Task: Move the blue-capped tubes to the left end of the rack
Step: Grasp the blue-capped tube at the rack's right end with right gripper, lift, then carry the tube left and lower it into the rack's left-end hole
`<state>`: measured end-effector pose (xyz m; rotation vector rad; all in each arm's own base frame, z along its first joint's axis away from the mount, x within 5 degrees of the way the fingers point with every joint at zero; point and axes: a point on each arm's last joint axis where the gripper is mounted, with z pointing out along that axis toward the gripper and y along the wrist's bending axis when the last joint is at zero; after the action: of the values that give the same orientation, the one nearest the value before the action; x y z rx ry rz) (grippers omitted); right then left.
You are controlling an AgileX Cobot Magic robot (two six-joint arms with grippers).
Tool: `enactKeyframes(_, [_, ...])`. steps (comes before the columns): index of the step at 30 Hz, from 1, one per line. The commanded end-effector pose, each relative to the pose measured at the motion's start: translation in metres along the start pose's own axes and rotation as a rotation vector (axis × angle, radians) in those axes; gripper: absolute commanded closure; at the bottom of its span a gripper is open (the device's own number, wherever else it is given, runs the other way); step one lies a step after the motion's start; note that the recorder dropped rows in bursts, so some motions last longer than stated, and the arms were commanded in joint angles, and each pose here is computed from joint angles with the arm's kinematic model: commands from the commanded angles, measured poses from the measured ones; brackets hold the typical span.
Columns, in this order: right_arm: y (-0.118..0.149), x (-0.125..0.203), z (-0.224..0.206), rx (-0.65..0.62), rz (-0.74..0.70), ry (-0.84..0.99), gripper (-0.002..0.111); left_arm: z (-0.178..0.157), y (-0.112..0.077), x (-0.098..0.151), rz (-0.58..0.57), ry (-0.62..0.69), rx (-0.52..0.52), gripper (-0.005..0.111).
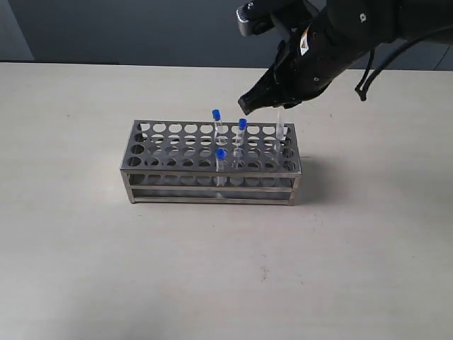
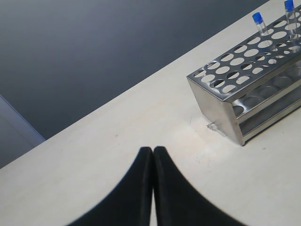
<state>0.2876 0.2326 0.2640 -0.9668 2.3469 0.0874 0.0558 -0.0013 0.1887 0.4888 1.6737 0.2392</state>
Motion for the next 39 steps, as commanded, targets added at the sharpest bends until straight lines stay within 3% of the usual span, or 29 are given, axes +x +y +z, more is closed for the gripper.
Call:
enactKeyframes(1, [0.003, -0.007, -0.023, 0.006, -0.010, -0.069, 0.108, 0.000, 0.000, -0.002, -0.006, -0.009, 0.004, 0.106])
enactKeyframes(7, [0.030, -0.047, -0.050, -0.079, -0.048, -0.225, 0.108, 0.000, 0.000, -0.002, -0.004, -0.009, 0.003, 0.106])
enactKeyframes(11, [0.064, -0.085, -0.024, -0.241, -0.152, -0.200, 0.108, 0.000, 0.000, -0.002, -0.004, -0.009, 0.003, 0.106])
enactKeyframes(14, [0.078, -0.097, -0.003, -0.268, -0.207, -0.148, 0.108, 0.000, 0.000, -0.002, -0.004, -0.009, 0.003, 0.106])
enactKeyframes(28, [0.104, -0.127, 0.050, -0.307, -0.255, -0.165, 0.108, 0.000, 0.000, -0.002, -0.004, -0.009, 0.003, 0.106])
enactKeyframes(39, [0.112, -0.116, 0.080, -0.338, -0.247, -0.091, 0.108, 0.000, 0.000, -0.002, -0.004, -0.009, 0.003, 0.106])
